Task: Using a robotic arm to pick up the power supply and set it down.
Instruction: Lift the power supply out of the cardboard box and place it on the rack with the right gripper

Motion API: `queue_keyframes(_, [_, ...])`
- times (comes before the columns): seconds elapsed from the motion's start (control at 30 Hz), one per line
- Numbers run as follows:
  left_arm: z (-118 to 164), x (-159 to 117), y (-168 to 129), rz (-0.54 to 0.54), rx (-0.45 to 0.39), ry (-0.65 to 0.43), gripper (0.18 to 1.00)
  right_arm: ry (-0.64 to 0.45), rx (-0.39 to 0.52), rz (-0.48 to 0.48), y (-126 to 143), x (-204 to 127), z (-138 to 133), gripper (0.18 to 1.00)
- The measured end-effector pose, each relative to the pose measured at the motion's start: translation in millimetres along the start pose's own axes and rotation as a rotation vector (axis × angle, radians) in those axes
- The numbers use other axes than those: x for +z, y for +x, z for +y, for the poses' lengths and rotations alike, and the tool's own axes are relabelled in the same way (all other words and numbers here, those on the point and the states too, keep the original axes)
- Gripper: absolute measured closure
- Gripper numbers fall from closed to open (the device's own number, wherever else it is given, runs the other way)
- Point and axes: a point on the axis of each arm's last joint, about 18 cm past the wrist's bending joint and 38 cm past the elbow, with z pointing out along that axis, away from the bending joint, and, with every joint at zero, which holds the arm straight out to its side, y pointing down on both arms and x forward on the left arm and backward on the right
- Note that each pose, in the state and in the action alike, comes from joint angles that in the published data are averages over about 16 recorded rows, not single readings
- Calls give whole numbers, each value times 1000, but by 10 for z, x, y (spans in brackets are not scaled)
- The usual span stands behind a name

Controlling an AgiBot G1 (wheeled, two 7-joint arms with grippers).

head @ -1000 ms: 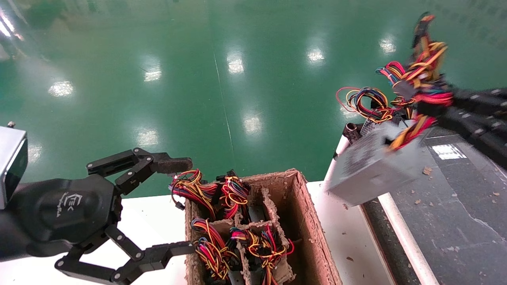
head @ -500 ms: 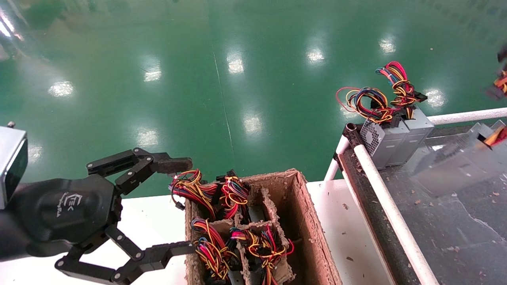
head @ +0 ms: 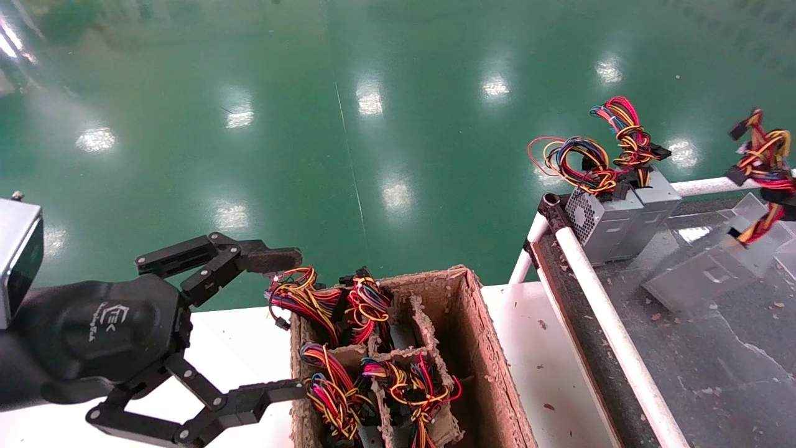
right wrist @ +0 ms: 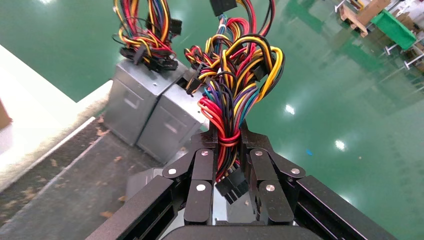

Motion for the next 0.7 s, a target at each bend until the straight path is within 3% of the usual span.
queue_keyframes(0.7, [0, 0, 0, 0, 0, 0, 184, -38, -91, 6, 236, 792, -271, 916])
